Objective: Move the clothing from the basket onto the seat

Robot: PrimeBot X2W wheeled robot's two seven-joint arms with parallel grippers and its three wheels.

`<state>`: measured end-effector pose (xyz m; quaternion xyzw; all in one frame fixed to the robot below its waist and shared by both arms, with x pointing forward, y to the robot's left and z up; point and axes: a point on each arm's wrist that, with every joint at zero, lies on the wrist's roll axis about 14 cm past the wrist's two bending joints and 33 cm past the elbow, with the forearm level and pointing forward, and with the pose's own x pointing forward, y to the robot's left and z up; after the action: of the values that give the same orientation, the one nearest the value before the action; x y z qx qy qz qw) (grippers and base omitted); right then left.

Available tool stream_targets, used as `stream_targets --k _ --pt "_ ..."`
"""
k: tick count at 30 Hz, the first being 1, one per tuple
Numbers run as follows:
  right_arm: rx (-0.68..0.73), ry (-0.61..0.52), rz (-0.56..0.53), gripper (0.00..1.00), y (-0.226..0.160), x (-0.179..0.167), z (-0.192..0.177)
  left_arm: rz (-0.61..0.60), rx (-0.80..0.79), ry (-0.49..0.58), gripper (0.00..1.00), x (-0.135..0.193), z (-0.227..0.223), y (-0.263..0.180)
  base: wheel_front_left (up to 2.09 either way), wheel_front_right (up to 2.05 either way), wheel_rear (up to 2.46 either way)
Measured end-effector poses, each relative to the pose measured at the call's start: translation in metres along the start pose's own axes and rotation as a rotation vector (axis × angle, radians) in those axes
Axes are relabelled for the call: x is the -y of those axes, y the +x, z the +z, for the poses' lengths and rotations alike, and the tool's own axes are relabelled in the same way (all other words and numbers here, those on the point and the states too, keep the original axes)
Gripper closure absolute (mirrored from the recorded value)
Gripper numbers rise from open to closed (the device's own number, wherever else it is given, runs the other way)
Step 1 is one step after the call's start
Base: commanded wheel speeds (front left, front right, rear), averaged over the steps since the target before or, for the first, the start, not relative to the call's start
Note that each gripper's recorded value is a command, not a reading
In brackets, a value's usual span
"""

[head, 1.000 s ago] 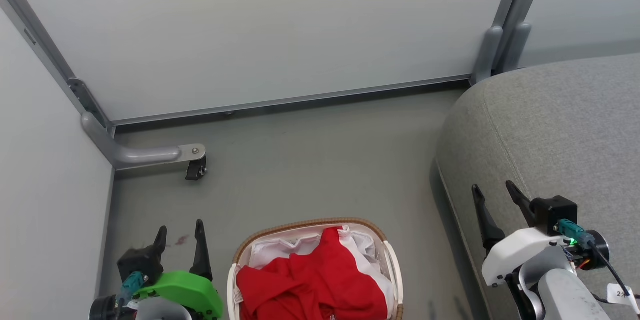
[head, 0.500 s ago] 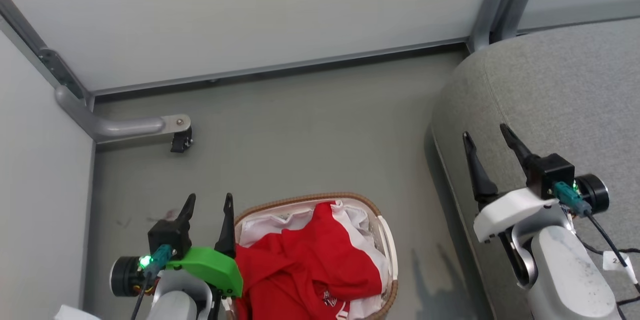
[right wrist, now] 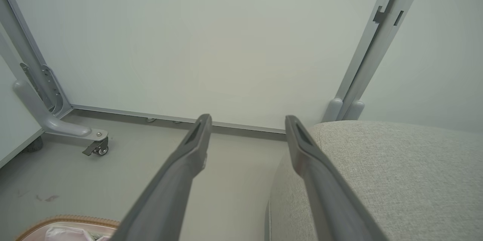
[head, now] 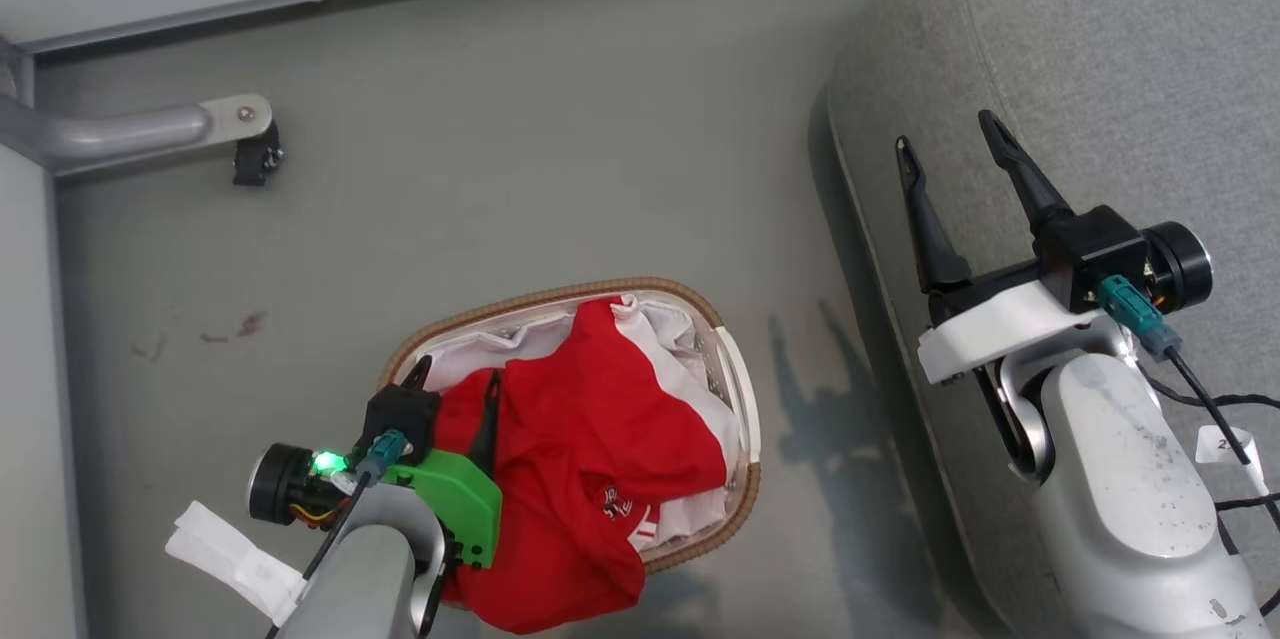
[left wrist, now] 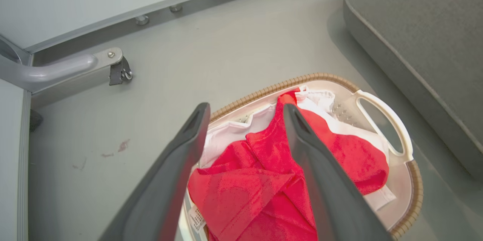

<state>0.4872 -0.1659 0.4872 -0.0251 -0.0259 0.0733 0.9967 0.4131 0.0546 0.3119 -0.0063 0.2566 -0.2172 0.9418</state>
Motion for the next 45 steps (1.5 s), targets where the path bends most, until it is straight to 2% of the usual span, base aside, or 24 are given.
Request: stream_targets --k 11,21,27,35,39,45 --pt "-0.072 -0.001 -0.039 0.00 0.007 0.016 -0.038 -0.120 -0.272 0.078 0.00 0.012 -0.086 0.017 0.00 0.00 0.00" --pt "-0.065 0.010 -0.037 0.00 0.023 0.020 -0.050 -0.201 -0.461 0.178 0.00 0.012 -0.144 0.019 0.00 0.00 0.00" --pt "-0.055 0.016 -0.039 0.00 0.031 0.023 -0.054 -0.211 -0.493 0.266 0.00 0.005 -0.156 0.035 0.00 0.00 0.00" --pt "-0.078 0.029 -0.054 0.00 0.033 0.030 -0.071 -0.231 -0.512 0.331 0.00 -0.001 -0.171 0.057 0.00 0.00 0.00" --pt "-0.091 0.040 -0.059 0.00 0.034 0.032 -0.081 -0.255 -0.539 0.348 0.00 -0.001 -0.181 0.064 0.00 0.00 0.00" --pt "-0.122 0.057 -0.071 0.00 0.033 0.037 -0.096 -0.299 -0.595 0.315 0.00 0.007 -0.199 0.069 0.00 0.00 0.00"
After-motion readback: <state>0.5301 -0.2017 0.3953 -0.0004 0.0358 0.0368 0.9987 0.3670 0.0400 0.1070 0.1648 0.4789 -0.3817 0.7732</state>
